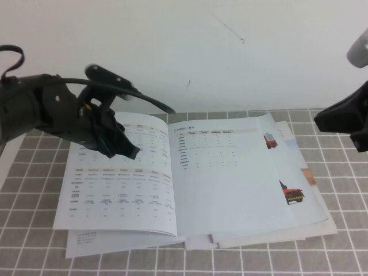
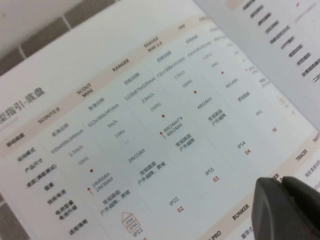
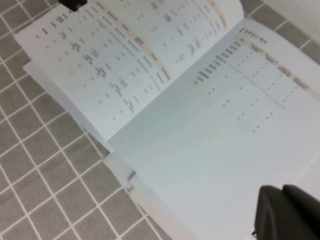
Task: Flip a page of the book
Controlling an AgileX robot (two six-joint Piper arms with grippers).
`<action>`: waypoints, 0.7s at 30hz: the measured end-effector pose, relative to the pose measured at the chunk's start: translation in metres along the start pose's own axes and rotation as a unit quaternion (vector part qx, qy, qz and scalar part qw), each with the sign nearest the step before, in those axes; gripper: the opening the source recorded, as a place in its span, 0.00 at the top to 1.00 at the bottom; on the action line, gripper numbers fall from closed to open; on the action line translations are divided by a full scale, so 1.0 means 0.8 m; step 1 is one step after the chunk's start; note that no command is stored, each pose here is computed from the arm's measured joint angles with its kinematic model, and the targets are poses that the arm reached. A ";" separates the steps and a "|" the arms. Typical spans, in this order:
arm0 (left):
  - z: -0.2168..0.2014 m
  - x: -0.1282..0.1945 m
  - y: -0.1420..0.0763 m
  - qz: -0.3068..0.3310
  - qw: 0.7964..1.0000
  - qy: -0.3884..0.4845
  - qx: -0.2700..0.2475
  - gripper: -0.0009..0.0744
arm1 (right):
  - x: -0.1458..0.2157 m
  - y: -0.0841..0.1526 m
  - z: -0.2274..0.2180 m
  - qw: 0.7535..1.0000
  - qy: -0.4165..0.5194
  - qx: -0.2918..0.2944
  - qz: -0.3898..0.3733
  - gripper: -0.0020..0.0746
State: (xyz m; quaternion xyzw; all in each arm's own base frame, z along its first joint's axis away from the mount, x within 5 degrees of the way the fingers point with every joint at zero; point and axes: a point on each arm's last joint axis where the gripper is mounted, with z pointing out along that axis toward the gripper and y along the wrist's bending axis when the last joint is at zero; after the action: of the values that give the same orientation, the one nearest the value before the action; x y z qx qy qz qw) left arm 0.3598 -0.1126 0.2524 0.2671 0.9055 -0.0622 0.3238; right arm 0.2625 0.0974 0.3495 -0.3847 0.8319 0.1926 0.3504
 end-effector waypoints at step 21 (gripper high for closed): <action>-0.280 0.005 -0.048 0.022 0.979 -0.203 -0.005 0.99 | 0.032 0.060 -0.164 0.965 -0.040 0.260 0.002 0.98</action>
State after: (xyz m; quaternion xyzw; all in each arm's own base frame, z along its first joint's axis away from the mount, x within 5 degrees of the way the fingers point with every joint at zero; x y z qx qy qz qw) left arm 0.2134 -0.0800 0.4228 0.2669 0.8152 -0.1030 0.5035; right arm 0.1562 0.0373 0.4221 -0.2703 0.8394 -0.0146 0.4712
